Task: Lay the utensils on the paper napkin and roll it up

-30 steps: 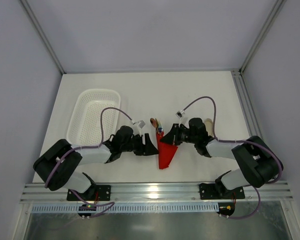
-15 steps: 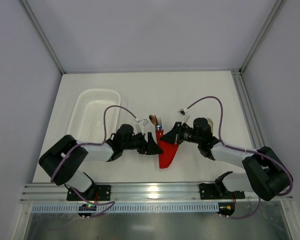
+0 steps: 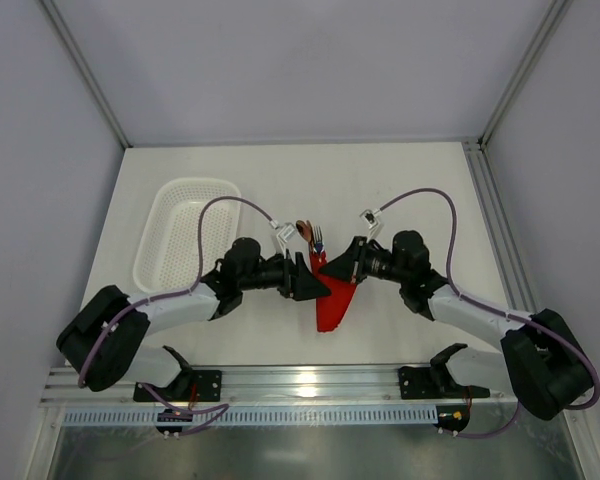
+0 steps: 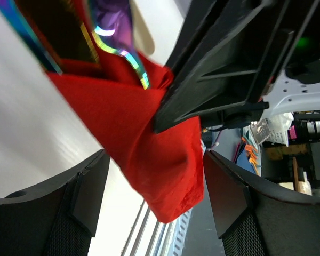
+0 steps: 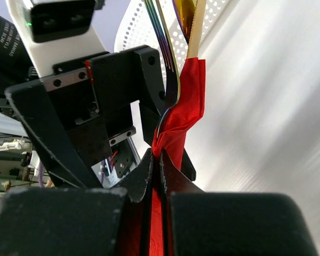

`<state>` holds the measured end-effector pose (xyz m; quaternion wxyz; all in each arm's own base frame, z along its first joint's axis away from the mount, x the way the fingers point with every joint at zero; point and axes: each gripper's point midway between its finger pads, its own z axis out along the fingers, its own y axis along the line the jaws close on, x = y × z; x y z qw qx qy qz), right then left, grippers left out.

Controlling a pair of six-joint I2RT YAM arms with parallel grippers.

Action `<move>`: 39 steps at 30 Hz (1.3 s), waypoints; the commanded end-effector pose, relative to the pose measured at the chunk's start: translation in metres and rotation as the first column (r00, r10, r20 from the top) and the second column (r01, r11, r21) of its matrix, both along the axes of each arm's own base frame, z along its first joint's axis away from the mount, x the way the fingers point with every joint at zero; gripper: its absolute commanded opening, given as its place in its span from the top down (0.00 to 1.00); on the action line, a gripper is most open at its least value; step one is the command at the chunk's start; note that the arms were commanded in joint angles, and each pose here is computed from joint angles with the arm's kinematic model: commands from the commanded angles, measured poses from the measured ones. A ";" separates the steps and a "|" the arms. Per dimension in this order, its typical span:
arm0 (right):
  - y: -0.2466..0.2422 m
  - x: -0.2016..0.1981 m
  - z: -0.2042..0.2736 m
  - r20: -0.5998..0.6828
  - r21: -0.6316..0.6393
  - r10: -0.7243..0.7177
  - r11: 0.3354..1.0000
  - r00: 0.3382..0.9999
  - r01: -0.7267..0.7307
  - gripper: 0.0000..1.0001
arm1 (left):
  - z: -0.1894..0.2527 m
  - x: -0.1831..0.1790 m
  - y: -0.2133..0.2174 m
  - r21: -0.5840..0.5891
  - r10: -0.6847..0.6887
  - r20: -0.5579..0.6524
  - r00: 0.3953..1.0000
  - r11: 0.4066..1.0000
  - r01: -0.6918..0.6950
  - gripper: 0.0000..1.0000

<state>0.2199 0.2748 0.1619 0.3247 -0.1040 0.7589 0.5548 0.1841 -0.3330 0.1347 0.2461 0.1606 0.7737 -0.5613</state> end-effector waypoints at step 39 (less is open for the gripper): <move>0.003 -0.009 0.084 0.132 0.170 0.012 0.985 0.991 -0.035 0.96 | 0.065 -0.001 -0.010 -0.132 -0.062 0.124 0.990 0.988 0.078 0.52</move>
